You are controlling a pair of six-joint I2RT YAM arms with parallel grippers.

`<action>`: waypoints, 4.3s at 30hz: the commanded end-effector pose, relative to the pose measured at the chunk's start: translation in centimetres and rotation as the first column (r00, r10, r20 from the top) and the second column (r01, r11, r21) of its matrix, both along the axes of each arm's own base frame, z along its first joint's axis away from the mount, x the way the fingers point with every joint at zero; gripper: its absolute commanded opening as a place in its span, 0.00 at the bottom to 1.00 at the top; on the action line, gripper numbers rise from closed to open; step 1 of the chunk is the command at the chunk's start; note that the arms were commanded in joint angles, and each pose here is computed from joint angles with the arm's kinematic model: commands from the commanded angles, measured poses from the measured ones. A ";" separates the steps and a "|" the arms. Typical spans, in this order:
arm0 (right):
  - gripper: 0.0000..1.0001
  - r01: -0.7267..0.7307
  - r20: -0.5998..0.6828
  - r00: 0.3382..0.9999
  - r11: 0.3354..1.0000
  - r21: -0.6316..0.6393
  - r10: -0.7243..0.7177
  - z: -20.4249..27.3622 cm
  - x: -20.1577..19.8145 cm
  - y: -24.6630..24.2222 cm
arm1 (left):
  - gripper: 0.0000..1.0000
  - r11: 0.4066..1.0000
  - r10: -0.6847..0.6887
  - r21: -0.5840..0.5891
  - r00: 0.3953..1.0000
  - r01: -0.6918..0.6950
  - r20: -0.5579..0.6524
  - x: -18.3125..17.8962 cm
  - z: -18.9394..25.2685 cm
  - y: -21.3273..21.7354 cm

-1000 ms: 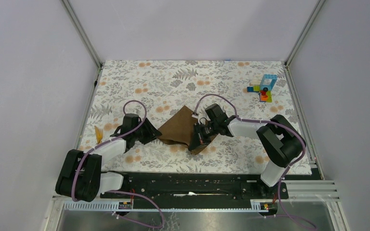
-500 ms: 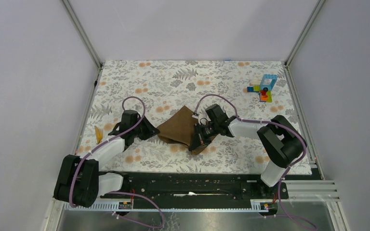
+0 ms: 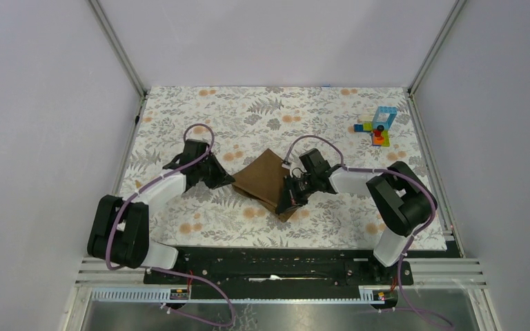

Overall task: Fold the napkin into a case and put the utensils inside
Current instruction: Pick up the lower triangle-folded napkin from the center of the board, then fold the lower triangle-folded napkin at the center of the board.

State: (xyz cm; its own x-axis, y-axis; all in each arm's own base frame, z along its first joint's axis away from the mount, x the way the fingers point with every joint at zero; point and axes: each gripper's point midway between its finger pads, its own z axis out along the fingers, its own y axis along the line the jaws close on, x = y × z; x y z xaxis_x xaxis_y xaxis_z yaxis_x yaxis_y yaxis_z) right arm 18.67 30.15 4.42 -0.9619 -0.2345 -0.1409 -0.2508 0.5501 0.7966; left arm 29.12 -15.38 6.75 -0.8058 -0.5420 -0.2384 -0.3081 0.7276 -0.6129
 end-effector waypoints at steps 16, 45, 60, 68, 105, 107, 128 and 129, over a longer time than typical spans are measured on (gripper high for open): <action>0.00 0.014 -0.083 0.996 0.999 -0.045 -0.017 -0.4 0.2 -2.5 | 0.00 0.964 0.245 0.100 0.969 -0.245 0.016 8.0 2.3 -2.5; 0.00 -0.099 -0.140 0.983 0.986 0.137 0.118 1.7 -4.7 2.0 | 0.00 0.919 0.314 0.244 0.949 -0.311 0.027 7.0 4.1 0.4; 0.00 -0.002 -0.189 0.982 0.998 0.064 0.014 -1.0 -2.1 -1.3 | 0.00 0.911 0.312 0.289 0.950 -0.295 -0.012 10.3 0.9 -4.1; 0.18 -0.011 -0.138 0.990 0.998 -0.057 0.003 -2.2 -0.9 -2.3 | 0.00 0.917 0.286 0.298 0.958 -0.266 -0.025 11.2 -0.6 -4.9; 0.73 0.208 0.230 0.960 0.958 -0.199 -0.160 0.0 6.8 -3.0 | 0.00 0.964 0.145 0.231 0.988 -0.128 -0.056 9.3 -2.3 -6.4; 0.69 0.205 0.232 0.960 0.960 -0.190 -0.159 0.1 6.7 -2.9 | 0.00 0.964 0.145 0.230 0.988 -0.130 -0.049 9.4 -2.1 -6.4; 0.54 0.174 0.221 0.967 0.964 -0.200 -0.129 -0.7 5.9 -3.2 | 0.00 0.968 0.137 0.214 0.990 -0.130 -0.018 9.8 -0.9 -6.6; 0.52 0.168 0.213 0.969 0.965 -0.200 -0.125 -1.0 5.9 -3.1 | 0.01 0.969 0.137 0.211 0.990 -0.131 -0.013 9.9 -0.7 -6.6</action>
